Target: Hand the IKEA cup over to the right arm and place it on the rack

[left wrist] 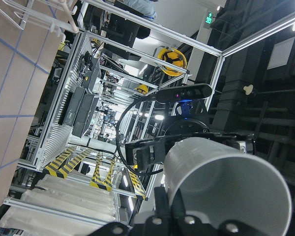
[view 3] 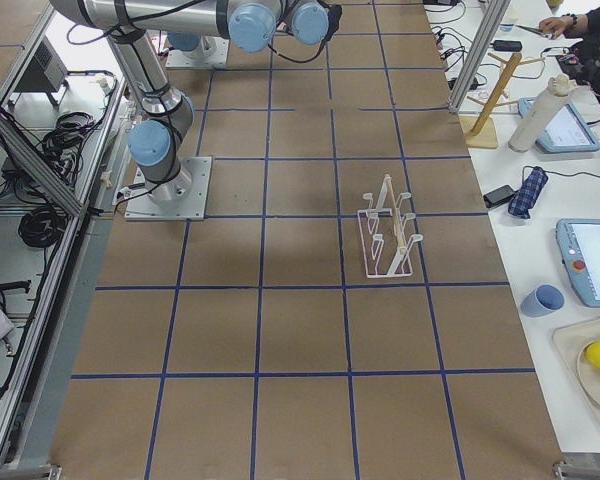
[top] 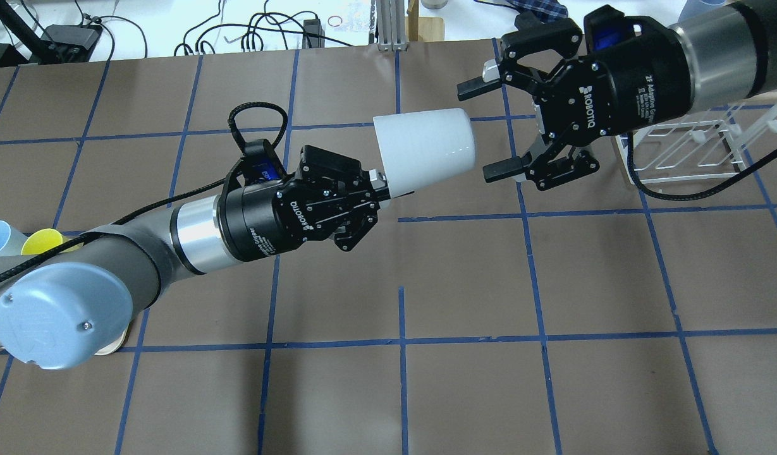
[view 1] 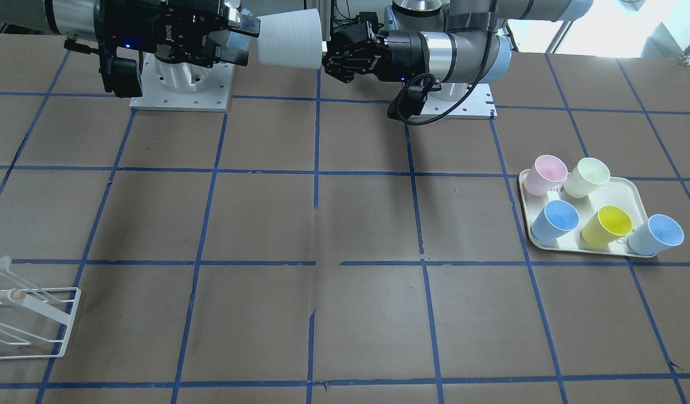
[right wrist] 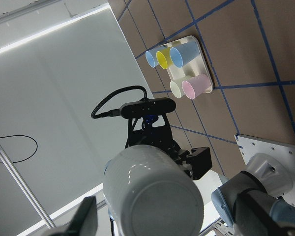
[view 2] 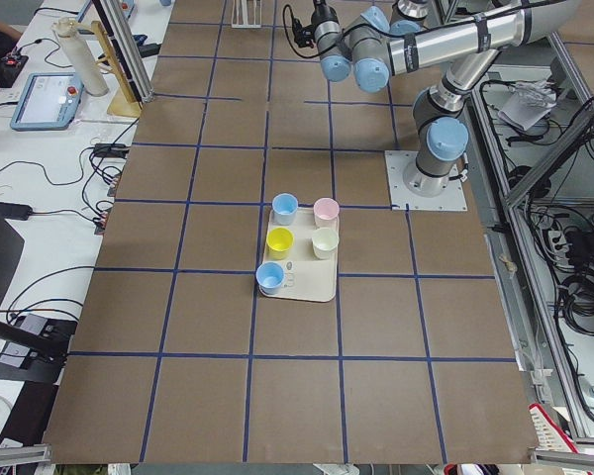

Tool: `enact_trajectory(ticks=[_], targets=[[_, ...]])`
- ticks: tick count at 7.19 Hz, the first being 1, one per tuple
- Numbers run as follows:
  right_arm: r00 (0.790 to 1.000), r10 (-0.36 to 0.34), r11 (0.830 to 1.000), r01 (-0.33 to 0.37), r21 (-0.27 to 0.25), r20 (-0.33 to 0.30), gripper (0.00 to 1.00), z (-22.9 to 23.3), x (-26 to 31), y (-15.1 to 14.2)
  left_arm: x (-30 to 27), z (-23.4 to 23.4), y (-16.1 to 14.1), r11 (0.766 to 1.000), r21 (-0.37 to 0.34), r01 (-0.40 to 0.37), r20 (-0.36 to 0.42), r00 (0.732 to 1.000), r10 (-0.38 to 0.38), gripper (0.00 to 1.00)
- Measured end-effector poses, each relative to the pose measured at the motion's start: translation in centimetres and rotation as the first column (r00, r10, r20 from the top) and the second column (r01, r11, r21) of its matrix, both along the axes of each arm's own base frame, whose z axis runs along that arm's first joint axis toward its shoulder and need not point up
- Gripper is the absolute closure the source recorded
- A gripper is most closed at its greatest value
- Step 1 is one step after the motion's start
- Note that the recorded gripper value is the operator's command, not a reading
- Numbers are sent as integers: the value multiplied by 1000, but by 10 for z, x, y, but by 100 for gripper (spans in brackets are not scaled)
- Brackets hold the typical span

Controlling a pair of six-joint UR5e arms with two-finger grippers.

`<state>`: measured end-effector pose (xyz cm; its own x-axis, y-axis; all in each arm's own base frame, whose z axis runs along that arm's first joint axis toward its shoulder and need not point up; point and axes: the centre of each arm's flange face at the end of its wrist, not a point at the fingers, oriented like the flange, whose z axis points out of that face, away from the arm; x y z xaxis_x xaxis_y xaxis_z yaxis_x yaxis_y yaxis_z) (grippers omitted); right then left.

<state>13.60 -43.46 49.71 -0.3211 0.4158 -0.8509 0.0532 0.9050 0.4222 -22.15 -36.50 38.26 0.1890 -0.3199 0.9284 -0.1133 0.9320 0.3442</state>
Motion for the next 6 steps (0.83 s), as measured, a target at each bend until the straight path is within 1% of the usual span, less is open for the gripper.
enact_trajectory(ticks=[2,4,6], targets=[[1000,-7,1000,7,4,13,0,1,2,1,0,0,1,1000,1,-1,-1,1000,1,100],[1000,1,1000,-2,5,16,4,1,7,2,0,0,1,1000,2,-2,-3,1000,2,100],[1000,12,1000,-12,7,16,4,1,12,4,0,-1,1,1000,5,-5,-6,1000,5,100]])
